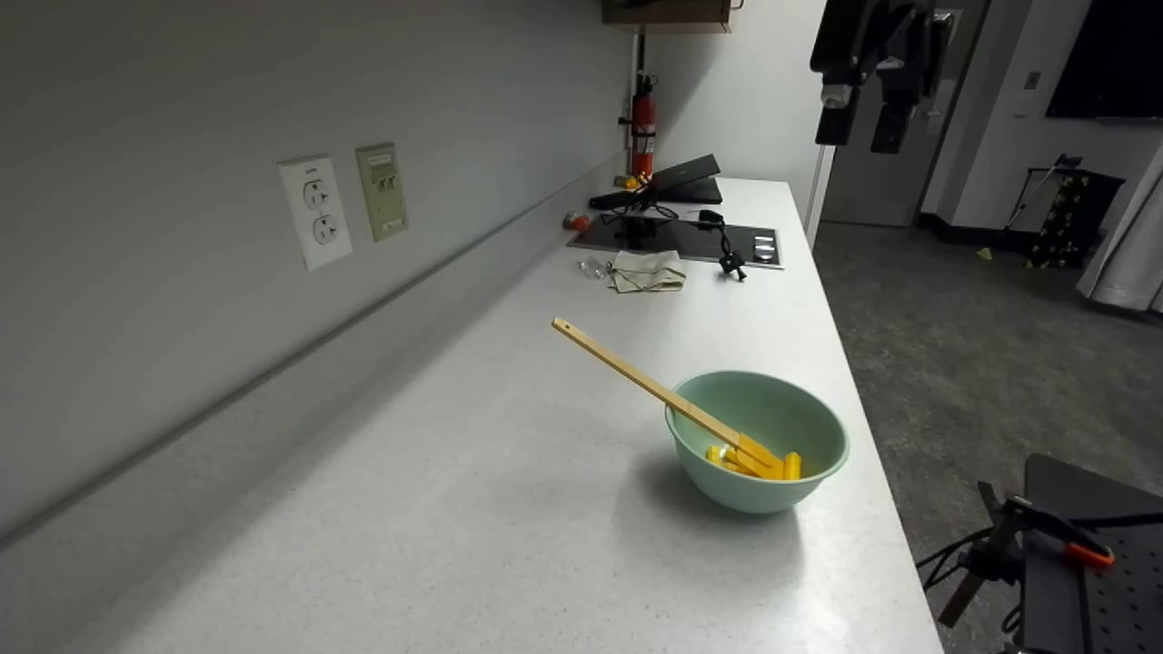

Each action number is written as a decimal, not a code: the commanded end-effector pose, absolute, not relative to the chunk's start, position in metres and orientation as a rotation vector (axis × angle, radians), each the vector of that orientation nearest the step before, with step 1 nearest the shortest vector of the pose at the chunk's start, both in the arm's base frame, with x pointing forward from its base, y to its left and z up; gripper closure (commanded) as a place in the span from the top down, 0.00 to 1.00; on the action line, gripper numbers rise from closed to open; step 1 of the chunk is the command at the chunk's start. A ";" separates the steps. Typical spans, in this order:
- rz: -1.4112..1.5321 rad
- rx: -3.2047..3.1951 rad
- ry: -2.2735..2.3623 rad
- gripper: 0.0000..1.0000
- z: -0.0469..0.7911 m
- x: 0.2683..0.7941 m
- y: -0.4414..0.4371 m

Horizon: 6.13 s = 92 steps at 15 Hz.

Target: Use the wooden spatula to stir the contents in the blue bowl

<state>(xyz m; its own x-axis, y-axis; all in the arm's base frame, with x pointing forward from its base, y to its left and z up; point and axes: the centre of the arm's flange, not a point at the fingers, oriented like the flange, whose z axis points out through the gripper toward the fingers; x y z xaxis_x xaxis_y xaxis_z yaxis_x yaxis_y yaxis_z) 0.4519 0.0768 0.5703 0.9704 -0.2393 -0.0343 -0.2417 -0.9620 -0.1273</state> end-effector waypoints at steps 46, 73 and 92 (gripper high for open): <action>-0.073 -2.996 -0.209 1.00 0.464 0.469 0.147; -0.493 -3.014 -0.527 1.00 0.396 0.529 0.177; -0.719 -2.981 -0.761 1.00 0.366 0.538 0.219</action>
<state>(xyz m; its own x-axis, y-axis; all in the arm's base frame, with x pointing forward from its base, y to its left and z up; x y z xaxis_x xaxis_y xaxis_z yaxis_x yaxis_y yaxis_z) 0.5314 0.2094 0.3709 0.8115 0.4355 0.3896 0.4370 -0.8950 0.0901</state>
